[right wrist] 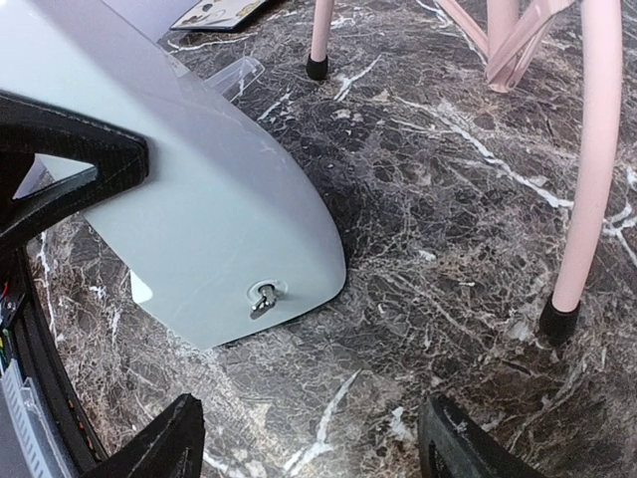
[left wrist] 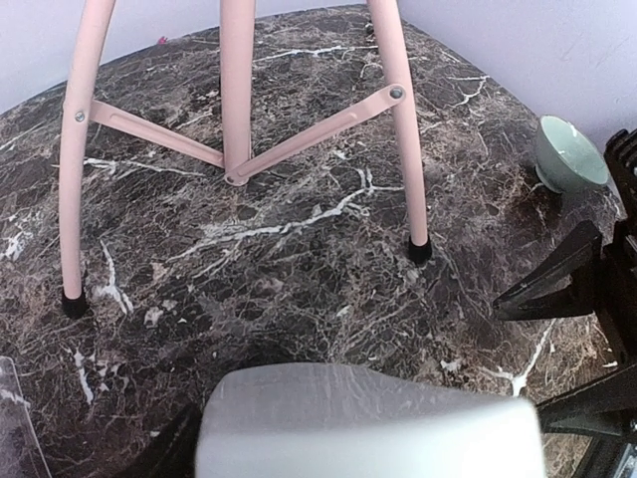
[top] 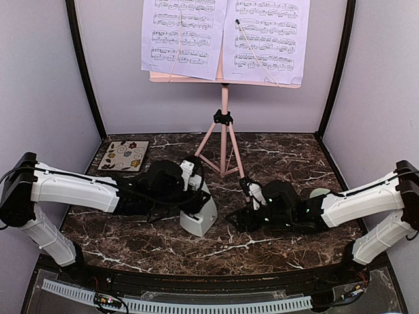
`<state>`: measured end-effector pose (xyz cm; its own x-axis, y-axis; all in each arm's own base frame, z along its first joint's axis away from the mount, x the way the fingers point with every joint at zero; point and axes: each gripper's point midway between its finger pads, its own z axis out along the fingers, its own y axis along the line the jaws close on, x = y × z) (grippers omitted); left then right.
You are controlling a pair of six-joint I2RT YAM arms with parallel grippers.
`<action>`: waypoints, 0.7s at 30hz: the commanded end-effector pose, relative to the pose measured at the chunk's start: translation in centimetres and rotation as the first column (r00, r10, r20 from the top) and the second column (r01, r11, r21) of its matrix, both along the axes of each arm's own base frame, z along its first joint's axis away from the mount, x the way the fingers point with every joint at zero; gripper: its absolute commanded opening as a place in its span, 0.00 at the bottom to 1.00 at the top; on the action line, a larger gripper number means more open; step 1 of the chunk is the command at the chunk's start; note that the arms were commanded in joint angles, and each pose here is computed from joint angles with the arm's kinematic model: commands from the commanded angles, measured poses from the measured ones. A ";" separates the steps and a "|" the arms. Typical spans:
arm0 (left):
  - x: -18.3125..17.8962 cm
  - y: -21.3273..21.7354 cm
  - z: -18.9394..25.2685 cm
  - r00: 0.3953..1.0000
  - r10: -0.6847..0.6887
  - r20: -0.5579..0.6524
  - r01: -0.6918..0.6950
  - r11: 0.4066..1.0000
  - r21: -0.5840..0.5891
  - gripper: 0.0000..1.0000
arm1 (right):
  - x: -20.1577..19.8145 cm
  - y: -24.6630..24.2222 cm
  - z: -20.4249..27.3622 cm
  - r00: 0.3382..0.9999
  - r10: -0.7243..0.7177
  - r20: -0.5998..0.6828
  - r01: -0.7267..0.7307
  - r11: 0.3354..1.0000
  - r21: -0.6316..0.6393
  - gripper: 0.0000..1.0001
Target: Set up the instrument practice props
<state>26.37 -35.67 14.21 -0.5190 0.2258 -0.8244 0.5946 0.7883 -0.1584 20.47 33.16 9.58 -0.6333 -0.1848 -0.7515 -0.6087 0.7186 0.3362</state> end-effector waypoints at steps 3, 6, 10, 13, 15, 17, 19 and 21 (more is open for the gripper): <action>1.3 -1.0 5.5 0.997 0.029 0.076 -0.021 0.995 -0.096 0.39 | 1.3 1.3 1.6 0.995 0.023 0.102 -0.026 0.999 0.032 0.67; 1.6 -0.9 6.3 0.995 0.049 0.090 -0.039 0.994 -0.107 0.34 | 1.1 3.1 2.1 0.993 0.072 0.091 -0.078 0.995 0.069 0.65; 2.3 -0.9 8.0 0.990 0.096 0.101 -0.082 0.987 -0.136 0.31 | 1.5 4.3 2.2 0.994 0.073 0.077 -0.081 0.991 0.110 0.68; 2.5 -1.3 9.4 0.989 0.103 0.104 -0.084 0.982 -0.171 0.30 | 2.1 4.7 2.3 0.995 0.051 0.086 -0.061 0.991 0.118 0.70; 2.4 -1.7 10.2 0.990 0.089 0.110 -0.067 0.980 -0.189 0.30 | 2.5 4.8 2.2 0.995 0.038 0.096 -0.048 0.993 0.110 0.70; 2.3 -1.9 10.8 0.990 0.068 0.122 -0.043 0.979 -0.198 0.29 | 3.1 4.5 2.0 0.994 0.007 0.109 -0.017 0.996 0.091 0.69; 2.0 -2.0 11.1 0.991 0.056 0.125 -0.029 0.977 -0.210 0.29 | 3.6 4.2 2.2 0.992 -0.018 0.126 0.006 0.996 0.088 0.67; 1.8 -2.0 11.3 0.991 0.042 0.130 -0.012 0.975 -0.221 0.28 | 4.1 3.8 2.5 0.989 -0.034 0.145 0.023 0.996 0.082 0.64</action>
